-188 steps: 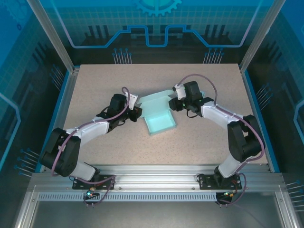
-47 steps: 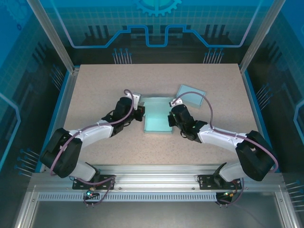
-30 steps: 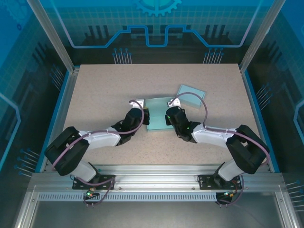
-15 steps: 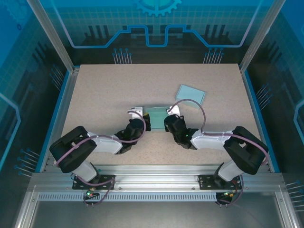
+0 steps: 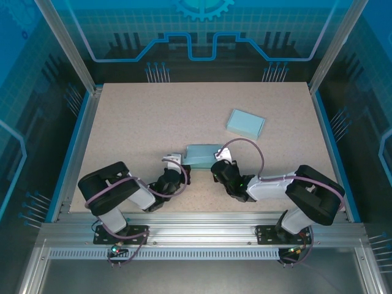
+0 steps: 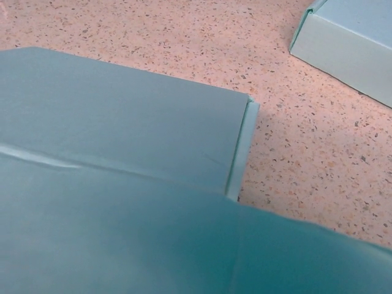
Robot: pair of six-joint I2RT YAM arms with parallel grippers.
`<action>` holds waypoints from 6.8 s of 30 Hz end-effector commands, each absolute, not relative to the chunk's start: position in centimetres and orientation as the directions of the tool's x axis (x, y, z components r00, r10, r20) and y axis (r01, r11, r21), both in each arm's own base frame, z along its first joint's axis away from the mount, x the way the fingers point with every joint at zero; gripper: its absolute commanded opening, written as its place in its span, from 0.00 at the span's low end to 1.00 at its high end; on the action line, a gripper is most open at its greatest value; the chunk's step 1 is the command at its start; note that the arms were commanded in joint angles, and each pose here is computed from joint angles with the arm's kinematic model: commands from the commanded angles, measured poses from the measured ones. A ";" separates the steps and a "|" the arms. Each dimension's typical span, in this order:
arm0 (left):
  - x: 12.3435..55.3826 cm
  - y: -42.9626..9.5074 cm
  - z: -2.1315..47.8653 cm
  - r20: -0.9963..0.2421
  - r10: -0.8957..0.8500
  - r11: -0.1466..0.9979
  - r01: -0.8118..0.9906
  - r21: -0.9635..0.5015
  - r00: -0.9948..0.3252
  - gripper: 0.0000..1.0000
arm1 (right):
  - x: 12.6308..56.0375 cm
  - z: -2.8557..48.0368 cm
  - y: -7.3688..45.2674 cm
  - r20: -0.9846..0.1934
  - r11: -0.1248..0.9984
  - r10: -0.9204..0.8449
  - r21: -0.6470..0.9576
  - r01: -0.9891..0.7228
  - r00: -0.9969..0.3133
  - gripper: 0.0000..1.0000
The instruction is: Fold the paper box
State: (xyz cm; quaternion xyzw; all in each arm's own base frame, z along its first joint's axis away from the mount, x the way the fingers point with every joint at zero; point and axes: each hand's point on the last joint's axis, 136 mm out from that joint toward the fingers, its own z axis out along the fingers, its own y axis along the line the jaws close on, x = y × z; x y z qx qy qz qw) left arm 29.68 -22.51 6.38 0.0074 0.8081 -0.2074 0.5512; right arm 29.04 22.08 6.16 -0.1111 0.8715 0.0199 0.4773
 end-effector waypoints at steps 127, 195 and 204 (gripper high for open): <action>31.0 -20.6 4.6 -0.576 -0.149 0.895 0.139 -0.424 -0.803 0.62 | 28.7 7.3 21.1 -0.473 0.939 0.171 0.345 -0.003 -0.865 1.00; 31.7 -18.5 6.7 -0.454 -0.411 0.690 0.056 -0.722 -0.791 0.20 | 29.8 9.5 27.0 -0.390 0.594 0.301 0.791 -0.149 -0.870 0.46; 30.7 -17.3 12.5 -0.684 -0.337 0.738 0.269 -0.619 -0.647 0.51 | 28.9 10.5 24.5 -0.293 0.627 0.370 0.779 0.003 -0.882 0.40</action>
